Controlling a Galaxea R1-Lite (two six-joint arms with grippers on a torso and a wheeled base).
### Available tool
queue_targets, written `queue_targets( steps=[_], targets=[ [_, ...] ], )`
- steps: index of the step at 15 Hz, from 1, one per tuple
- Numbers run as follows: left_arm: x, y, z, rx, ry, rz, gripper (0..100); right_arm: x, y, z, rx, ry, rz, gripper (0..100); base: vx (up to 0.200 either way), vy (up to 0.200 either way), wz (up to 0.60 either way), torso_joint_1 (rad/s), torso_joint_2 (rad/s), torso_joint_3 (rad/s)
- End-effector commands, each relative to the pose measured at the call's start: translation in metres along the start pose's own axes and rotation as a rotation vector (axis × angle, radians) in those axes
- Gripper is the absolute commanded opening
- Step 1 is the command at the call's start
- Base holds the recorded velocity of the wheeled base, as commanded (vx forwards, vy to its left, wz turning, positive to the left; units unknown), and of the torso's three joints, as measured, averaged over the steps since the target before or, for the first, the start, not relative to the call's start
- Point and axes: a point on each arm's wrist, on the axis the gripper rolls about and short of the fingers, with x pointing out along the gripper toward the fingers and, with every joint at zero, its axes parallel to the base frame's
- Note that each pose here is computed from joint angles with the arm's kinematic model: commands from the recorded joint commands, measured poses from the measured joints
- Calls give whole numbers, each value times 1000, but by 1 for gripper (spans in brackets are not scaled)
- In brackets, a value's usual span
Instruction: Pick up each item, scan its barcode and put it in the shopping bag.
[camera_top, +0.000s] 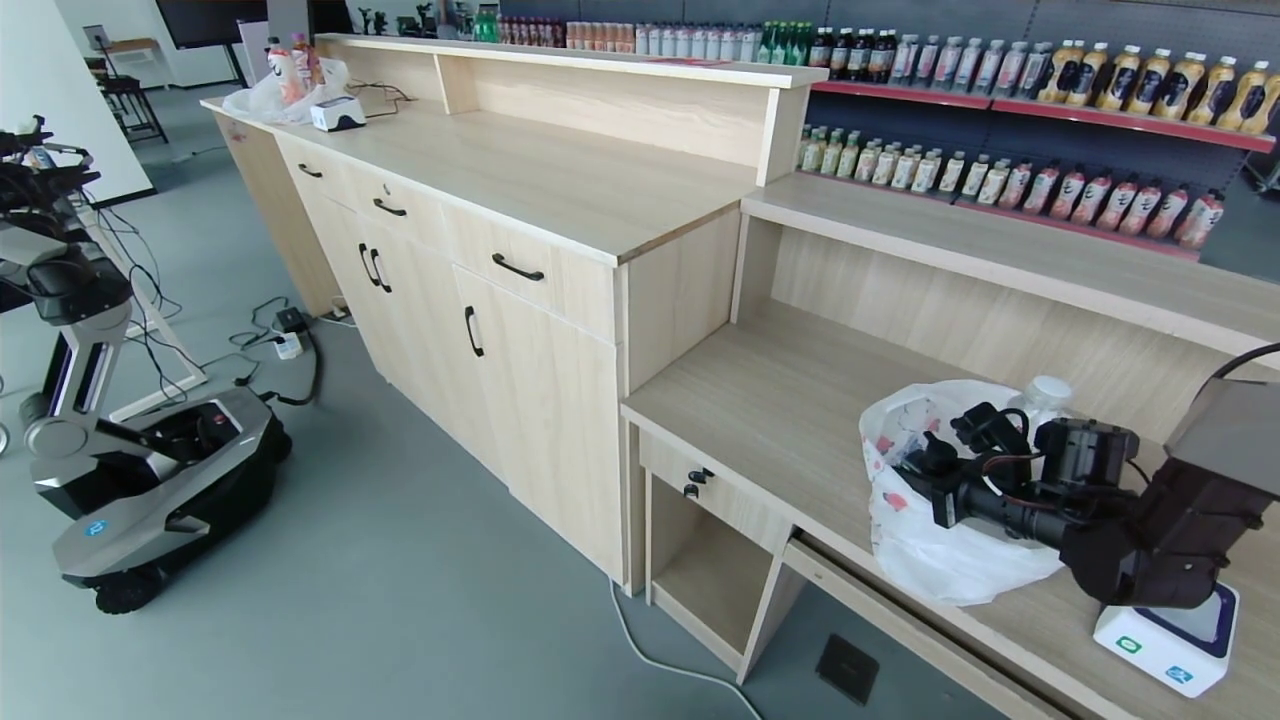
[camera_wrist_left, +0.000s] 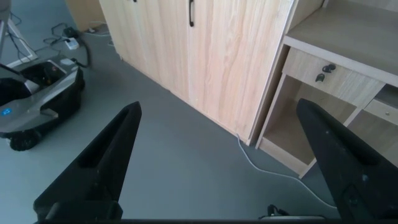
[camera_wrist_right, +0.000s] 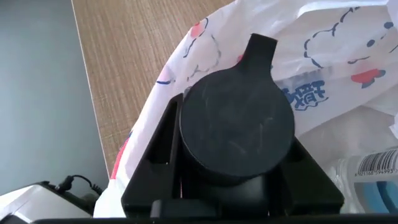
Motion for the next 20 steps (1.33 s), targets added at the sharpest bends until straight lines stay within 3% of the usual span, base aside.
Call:
queue_targets(
  steps=[1, 3, 8, 13, 17, 20],
  targets=[
    [0, 0, 0, 0, 0, 0, 100, -1, 1, -2, 5, 9, 4, 100, 0, 0, 0, 0, 0, 0],
    [0, 0, 0, 0, 0, 0, 100, -4, 0, 7, 2, -14, -3, 100, 0, 0, 0, 0, 0, 0],
    [0, 0, 0, 0, 0, 0, 100, -52, -6, 95, -33, -190, -62, 100, 0, 0, 0, 0, 0, 0],
    [0, 0, 0, 0, 0, 0, 100, -115, -3, 121, -168, -202, -164, 100, 0, 0, 0, 0, 0, 0],
    [0, 0, 0, 0, 0, 0, 100, -169, 1, 175, -201, -209, -411, 100, 0, 0, -300, 1, 1, 1],
    [0, 0, 0, 0, 0, 0, 100, -188, -6, 214, -84, -191, -556, 100, 0, 0, -600, 1, 1, 5]
  ],
)
